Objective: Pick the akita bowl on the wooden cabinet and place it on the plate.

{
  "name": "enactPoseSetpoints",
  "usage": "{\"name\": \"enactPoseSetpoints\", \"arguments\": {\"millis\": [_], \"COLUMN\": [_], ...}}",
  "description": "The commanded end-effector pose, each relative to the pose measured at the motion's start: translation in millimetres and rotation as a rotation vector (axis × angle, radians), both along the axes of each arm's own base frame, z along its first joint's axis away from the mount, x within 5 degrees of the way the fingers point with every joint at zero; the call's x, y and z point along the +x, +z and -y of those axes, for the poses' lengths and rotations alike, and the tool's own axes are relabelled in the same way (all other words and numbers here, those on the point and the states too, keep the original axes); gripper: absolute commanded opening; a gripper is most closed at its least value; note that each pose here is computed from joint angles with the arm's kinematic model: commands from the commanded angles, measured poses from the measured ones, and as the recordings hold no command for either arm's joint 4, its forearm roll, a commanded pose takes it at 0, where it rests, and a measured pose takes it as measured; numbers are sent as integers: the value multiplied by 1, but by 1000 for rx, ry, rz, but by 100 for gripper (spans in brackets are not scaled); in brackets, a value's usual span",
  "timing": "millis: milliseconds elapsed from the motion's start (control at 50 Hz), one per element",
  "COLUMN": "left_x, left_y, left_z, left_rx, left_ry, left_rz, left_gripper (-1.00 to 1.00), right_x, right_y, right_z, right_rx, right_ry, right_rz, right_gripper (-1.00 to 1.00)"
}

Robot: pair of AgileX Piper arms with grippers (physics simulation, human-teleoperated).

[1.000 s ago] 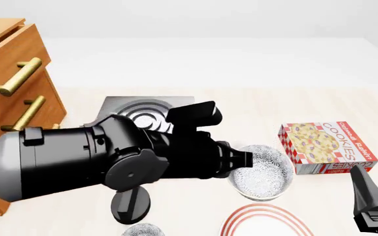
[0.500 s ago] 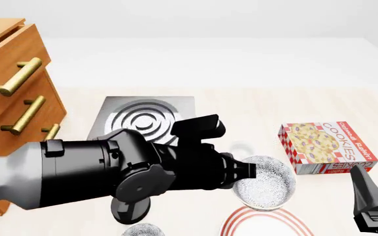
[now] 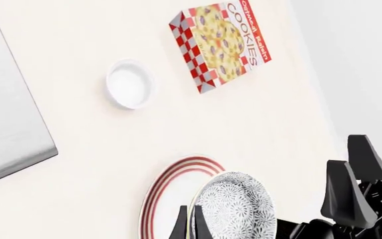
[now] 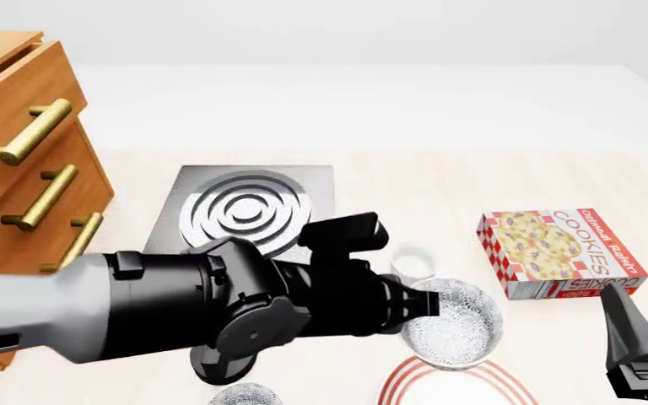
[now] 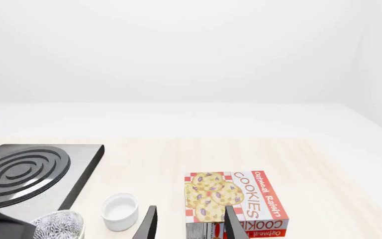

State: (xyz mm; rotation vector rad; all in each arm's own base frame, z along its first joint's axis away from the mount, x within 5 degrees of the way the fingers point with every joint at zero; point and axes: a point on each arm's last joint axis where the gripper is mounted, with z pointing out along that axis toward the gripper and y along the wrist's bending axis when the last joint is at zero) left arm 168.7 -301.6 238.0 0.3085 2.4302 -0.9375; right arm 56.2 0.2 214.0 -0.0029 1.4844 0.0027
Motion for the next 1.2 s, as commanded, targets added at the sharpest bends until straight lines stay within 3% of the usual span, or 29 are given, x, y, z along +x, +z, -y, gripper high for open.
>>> {"name": "enactPoseSetpoints", "arguments": {"millis": [20,500,1200], "left_x": [2,4,0], "left_y": [-6,-28,-41], "left_z": [2,7,15], "left_rx": [-11,9,11], "left_ry": [14,22,18], "left_rz": [-14,-39,-62], "left_gripper": [-100,-100,-100], "right_x": [0,0,0], "right_y": [0,0,0], "right_z": [0,0,0], "right_rx": [0,0,0], "right_ry": [0,0,0], "right_rz": [0,0,0], "right_gripper": [100,100,100]}}
